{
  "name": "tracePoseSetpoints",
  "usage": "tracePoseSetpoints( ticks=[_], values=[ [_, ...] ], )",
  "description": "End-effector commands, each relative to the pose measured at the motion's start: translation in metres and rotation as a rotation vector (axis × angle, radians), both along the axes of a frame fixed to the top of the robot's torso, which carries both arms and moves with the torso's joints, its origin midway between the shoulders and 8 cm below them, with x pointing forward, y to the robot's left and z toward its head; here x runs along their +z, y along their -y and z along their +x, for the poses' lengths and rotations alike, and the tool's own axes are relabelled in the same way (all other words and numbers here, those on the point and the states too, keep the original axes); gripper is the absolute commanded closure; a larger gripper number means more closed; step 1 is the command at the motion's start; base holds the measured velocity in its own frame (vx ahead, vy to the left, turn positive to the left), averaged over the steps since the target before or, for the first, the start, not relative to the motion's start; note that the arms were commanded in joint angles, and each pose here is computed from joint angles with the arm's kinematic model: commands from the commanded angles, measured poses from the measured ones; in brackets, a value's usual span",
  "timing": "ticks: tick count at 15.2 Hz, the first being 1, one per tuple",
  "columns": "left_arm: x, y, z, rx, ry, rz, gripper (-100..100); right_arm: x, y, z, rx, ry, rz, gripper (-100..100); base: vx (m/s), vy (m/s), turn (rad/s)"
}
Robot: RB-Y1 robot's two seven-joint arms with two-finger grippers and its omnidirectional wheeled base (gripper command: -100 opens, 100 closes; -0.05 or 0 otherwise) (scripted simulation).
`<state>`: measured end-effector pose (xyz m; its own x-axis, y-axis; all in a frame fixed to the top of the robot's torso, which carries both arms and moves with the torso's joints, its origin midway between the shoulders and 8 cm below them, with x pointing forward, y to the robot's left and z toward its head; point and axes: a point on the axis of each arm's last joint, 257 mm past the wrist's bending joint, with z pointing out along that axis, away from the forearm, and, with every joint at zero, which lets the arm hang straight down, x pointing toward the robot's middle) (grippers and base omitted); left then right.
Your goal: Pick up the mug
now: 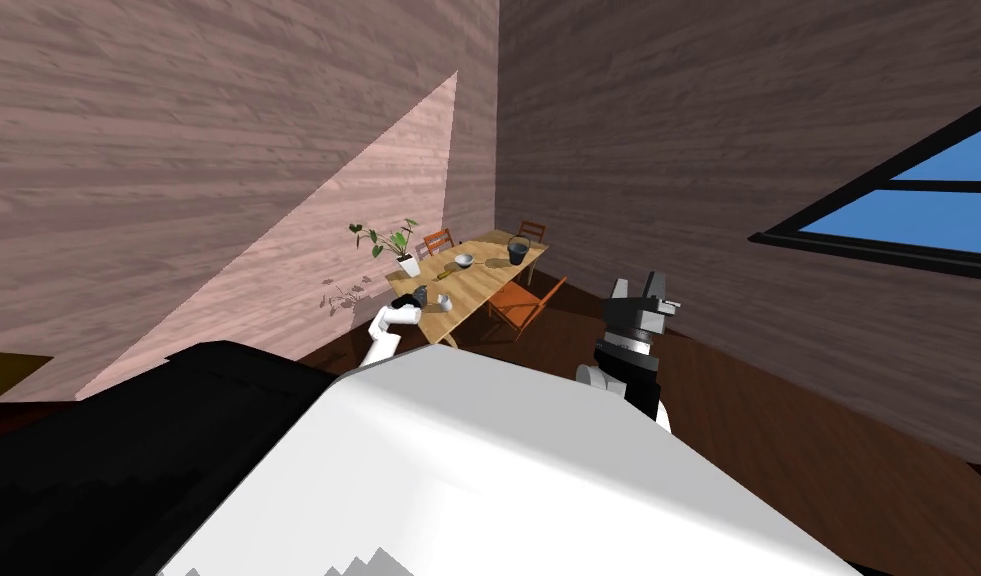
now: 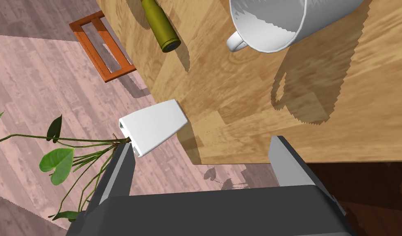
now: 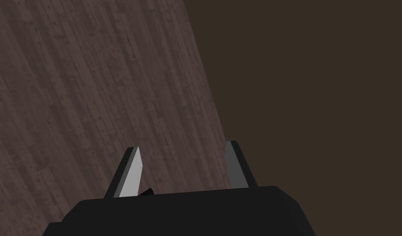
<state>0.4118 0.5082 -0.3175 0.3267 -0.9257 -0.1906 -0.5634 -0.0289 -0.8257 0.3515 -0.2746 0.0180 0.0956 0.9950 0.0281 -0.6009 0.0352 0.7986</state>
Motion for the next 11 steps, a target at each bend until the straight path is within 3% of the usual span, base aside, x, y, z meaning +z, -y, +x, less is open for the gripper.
tracePoseSetpoints(
  ticks=[1, 11],
  values=[
    [-0.013, -0.006, -0.007, 0.021, -0.052, -0.021, -100, 0.000, 0.000, 0.000, 0.000, 0.000, 0.000, 0, 0.054, -0.046, -0.059],
    [-0.056, -0.024, -0.039, 0.098, -0.250, -0.114, -100, 0.000, 0.000, 0.000, 0.000, 0.000, 0.000, 0, 0.046, -0.037, -0.035]
  ],
)
